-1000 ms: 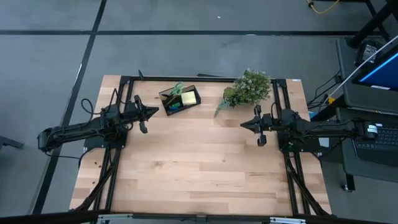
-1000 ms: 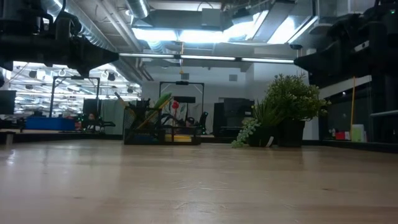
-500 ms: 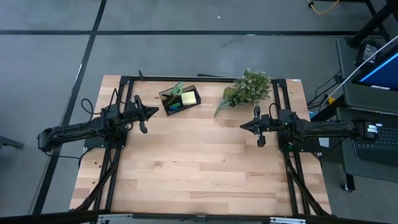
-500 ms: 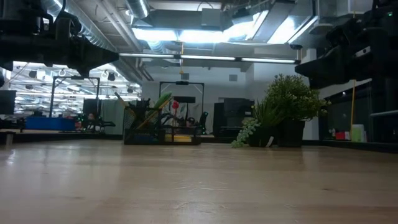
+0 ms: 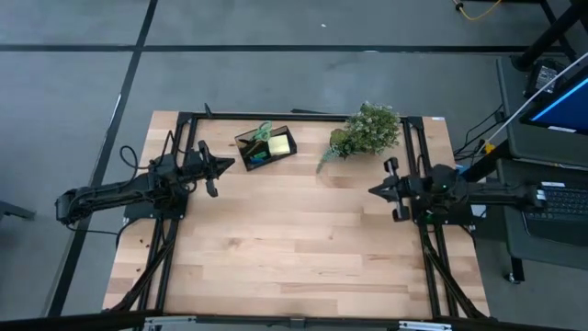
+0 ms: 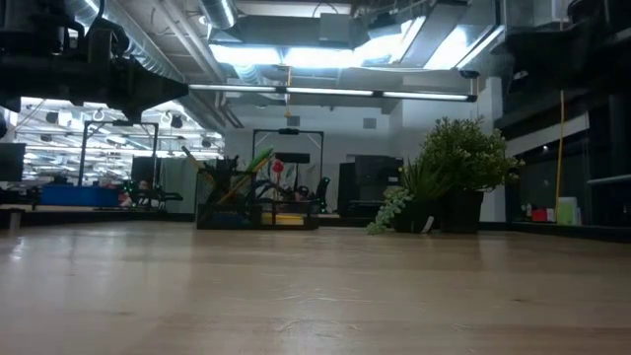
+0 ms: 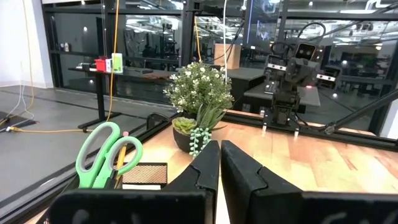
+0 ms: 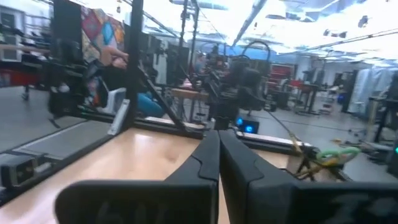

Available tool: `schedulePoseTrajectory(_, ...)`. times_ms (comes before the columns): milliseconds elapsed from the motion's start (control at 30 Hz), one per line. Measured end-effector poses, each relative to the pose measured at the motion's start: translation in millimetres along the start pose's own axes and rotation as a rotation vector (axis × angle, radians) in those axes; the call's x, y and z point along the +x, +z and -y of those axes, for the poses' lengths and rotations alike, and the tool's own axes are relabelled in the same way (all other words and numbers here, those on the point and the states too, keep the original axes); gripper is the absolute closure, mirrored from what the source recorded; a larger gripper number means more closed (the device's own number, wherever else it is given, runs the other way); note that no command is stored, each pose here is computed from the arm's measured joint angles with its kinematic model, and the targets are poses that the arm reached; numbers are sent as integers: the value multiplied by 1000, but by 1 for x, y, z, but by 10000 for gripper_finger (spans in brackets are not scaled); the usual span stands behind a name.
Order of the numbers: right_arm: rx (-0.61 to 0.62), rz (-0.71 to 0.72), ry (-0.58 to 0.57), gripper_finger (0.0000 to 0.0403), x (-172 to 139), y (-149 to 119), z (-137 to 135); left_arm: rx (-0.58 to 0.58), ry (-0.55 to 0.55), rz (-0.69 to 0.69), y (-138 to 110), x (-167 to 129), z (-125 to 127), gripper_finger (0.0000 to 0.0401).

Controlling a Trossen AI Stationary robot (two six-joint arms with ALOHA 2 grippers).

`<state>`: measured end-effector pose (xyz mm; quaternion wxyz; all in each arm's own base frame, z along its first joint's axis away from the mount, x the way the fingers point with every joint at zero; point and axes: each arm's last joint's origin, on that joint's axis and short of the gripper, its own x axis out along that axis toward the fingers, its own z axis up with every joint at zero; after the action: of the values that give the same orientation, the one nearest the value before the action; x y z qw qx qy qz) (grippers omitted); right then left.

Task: Pick and place office supplies into organizer
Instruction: Return to Home Position

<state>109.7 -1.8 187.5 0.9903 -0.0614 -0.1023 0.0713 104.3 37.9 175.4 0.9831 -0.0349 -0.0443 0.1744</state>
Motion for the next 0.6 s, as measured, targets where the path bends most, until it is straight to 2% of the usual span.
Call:
schedulePoseTrajectory(300,99,-17,62,393,-12,-1,-9,0,0,0,0,0,0,392)
schedulePoseTrajectory(600,95,-124,91,393,-15,-11,-13,0,0,0,0,0,0,389)
